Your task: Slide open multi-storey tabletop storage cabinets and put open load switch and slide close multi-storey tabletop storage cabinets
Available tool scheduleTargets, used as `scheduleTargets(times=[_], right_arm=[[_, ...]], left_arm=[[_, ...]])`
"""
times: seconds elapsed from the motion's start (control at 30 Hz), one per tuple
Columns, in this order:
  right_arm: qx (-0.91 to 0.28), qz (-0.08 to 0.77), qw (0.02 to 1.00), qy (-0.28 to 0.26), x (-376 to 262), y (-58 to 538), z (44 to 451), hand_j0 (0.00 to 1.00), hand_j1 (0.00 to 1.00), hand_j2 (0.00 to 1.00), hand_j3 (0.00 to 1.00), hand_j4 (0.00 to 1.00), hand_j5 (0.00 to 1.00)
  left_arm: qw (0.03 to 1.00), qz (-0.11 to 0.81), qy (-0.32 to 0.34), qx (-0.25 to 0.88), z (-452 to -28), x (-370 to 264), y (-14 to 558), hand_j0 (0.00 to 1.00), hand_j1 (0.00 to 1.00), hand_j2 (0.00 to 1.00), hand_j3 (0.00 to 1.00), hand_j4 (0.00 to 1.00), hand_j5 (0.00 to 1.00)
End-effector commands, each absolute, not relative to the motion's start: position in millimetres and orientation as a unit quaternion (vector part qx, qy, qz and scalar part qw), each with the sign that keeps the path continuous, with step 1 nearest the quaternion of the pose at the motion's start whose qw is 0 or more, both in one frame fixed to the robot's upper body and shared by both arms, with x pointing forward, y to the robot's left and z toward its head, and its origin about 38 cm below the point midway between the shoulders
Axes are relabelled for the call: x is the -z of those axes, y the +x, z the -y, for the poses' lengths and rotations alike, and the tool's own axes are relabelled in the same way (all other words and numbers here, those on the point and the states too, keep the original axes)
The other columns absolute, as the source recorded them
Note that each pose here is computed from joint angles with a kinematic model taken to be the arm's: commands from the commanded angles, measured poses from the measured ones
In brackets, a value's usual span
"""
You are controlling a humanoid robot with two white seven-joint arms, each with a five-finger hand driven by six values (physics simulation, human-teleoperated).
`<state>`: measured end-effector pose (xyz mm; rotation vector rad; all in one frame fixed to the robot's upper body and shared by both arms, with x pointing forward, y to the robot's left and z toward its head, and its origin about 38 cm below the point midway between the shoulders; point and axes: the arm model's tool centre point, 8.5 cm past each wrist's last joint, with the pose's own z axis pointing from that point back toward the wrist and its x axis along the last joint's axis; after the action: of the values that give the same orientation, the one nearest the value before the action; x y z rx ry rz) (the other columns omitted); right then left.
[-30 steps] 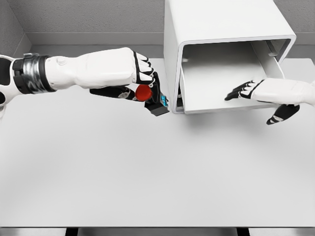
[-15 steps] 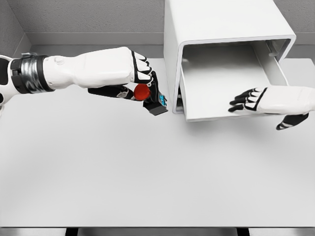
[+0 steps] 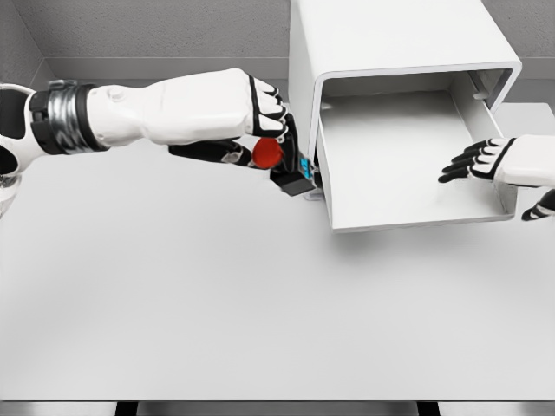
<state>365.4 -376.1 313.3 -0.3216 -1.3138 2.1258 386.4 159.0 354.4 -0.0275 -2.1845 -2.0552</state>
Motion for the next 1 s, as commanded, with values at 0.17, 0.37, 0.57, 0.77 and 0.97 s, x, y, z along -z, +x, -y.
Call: scheduleTargets(times=[0.17,0.37,0.57,0.77,0.97], right_arm=[[-0.770,0.520,0.347,-0.131,-345,353,405,1.00,1.00,1.00,1.00,1.00,1.00],[-0.771,0.510,0.357,-0.135,-344,352,413,1.00,1.00,1.00,1.00,1.00,1.00],[-0.785,0.486,0.361,-0.131,-342,350,417,1.00,1.00,1.00,1.00,1.00,1.00],[-0.784,0.487,0.359,-0.142,-351,349,420,1.00,1.00,1.00,1.00,1.00,1.00],[-0.776,0.488,0.368,-0.157,-358,352,431,1.00,1.00,1.00,1.00,1.00,1.00]], left_arm=[[0.048,0.735,-0.018,0.676,-142,-366,384,0.41,0.41,0.41,0.41,0.41,0.41],[-0.003,0.735,-0.039,0.677,-95,-377,377,0.41,0.41,0.41,0.41,0.41,0.41],[-0.005,0.739,-0.029,0.673,-51,-372,394,0.41,0.41,0.41,0.41,0.41,0.41],[0.022,0.720,0.000,0.694,-16,-347,418,0.41,0.41,0.41,0.41,0.41,0.41],[0.040,0.714,-0.001,0.699,-3,-337,428,0.41,0.41,0.41,0.41,0.41,0.41]])
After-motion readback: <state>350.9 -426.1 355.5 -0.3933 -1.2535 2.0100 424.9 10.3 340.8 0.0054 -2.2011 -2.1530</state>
